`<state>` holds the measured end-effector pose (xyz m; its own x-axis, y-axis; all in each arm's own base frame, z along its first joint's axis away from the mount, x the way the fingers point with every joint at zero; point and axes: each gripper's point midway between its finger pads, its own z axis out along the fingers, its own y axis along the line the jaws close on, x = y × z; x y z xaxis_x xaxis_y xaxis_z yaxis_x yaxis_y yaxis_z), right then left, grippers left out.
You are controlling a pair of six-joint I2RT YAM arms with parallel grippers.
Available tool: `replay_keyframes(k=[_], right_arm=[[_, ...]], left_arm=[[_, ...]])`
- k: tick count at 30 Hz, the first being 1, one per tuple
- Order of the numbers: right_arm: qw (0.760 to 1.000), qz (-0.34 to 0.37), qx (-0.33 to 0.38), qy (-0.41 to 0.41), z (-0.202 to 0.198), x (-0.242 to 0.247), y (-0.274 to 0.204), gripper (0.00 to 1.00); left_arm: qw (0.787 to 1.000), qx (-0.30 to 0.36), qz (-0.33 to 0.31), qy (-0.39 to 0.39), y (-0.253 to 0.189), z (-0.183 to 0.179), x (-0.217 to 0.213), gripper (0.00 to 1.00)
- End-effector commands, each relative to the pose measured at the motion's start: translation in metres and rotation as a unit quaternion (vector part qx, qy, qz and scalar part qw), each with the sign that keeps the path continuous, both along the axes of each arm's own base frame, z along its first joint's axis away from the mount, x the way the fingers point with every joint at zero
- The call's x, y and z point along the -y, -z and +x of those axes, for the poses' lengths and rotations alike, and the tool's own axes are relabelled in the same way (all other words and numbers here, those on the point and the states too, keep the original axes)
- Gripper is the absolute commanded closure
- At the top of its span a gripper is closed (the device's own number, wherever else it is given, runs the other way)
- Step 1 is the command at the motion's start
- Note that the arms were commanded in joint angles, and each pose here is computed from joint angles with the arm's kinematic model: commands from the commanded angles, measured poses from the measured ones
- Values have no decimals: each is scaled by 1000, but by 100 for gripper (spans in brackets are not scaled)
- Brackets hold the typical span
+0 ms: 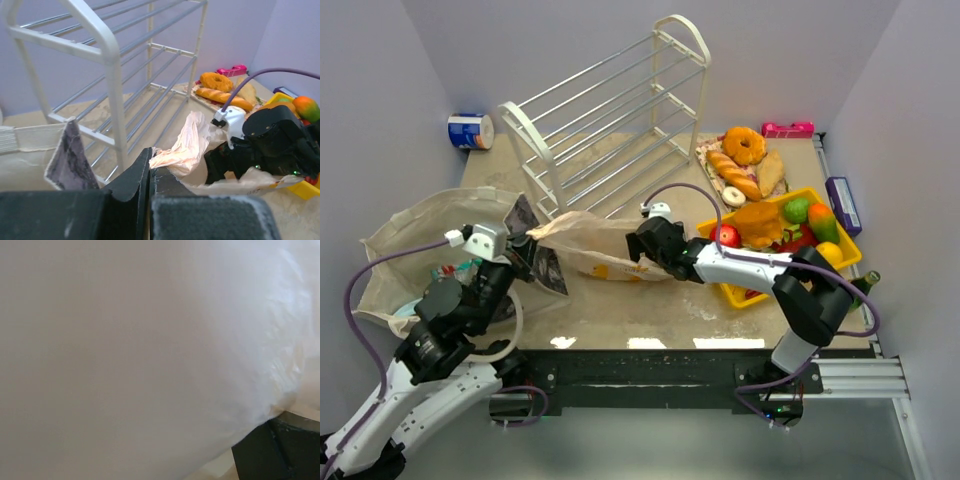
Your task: Place the mixed food into the grocery bags and tie them
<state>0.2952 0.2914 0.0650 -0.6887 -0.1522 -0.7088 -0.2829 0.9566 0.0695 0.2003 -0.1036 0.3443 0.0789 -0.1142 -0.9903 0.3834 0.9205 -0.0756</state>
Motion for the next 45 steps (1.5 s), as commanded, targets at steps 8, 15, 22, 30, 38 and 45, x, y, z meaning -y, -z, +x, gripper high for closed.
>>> replay_keyframes(k=[8,15,22,30,38,45], right_arm=[[997,20,-20,-68,-16,-4,-15,1],[981,118,30,-151,-47,-49,-113,1],[967,203,96,-119,-57,-25,-198,1],[973,158,170,-3,-33,62,-242,1],[983,96,113,104,23,159,-181,1],[985,83,44,145,42,176,-102,4]], left_arm=[[999,15,18,-24,-16,9,-5,100],[996,-37,77,-4,26,47,39,100],[990,-79,117,-25,69,54,35,100],[987,-96,119,-58,78,55,22,100],[990,-82,100,-61,71,49,16,100],[988,-90,112,-62,76,51,18,100]])
